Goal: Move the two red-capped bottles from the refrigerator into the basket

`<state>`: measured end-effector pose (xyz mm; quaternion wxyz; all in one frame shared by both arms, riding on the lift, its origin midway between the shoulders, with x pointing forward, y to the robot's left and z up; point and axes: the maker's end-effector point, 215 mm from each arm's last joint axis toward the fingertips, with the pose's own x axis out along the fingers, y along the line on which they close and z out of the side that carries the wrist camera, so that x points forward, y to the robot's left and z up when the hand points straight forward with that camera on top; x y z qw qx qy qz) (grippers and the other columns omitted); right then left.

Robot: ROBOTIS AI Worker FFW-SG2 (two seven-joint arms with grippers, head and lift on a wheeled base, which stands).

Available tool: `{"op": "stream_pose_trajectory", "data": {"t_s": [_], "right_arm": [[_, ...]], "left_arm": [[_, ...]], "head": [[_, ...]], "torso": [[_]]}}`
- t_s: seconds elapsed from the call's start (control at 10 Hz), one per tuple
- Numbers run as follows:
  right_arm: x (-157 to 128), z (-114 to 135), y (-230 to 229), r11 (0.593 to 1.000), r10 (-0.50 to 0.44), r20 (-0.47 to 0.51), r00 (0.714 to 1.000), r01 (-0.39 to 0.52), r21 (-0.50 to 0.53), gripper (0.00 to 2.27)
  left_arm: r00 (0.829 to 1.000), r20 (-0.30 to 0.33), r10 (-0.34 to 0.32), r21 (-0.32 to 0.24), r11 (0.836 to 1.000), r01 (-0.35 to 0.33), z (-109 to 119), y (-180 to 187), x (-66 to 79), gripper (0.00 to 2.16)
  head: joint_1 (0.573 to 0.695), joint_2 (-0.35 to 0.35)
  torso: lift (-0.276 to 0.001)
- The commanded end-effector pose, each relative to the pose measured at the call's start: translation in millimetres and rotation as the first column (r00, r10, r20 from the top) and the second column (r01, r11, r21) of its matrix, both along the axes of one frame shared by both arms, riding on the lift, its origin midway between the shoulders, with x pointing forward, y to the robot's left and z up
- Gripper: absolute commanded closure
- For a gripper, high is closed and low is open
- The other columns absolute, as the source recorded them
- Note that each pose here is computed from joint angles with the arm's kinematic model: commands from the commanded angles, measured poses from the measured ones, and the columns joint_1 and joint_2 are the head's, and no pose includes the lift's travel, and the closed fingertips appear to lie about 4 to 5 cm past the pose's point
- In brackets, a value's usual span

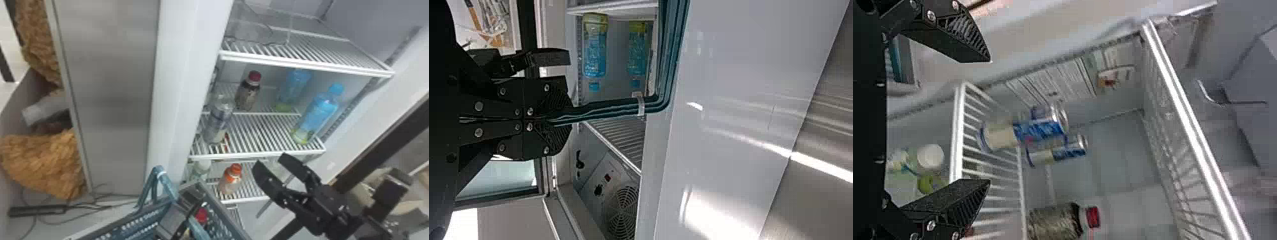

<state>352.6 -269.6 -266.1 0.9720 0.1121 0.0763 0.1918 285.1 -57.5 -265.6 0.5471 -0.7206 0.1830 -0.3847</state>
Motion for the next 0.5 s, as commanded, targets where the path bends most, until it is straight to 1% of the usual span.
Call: {"op": "stream_pose_trajectory", "data": {"t_s": [0.0,0.4], "right_arm": [[2.8,3.5,-8.1,1.000,-0.024,0.022,0.999,0.024,-0.013,0.16],[14.1,8.3,-43.3,0.990,-0.132,0.081,0.988,0.136,-0.046,0.16]], "left_arm": [[1.000,0.000,0.000,0.000,1.000,0.000,0.0,0.1,0.0,1.20],[1.000,-0.001,0.002,0.000,1.000,-0.002,-0.2,0.8,0.4,1.20]], "head": [[0.695,-0.350],[0.695,-0.350]], "torso": [[0.000],[0.000]]}}
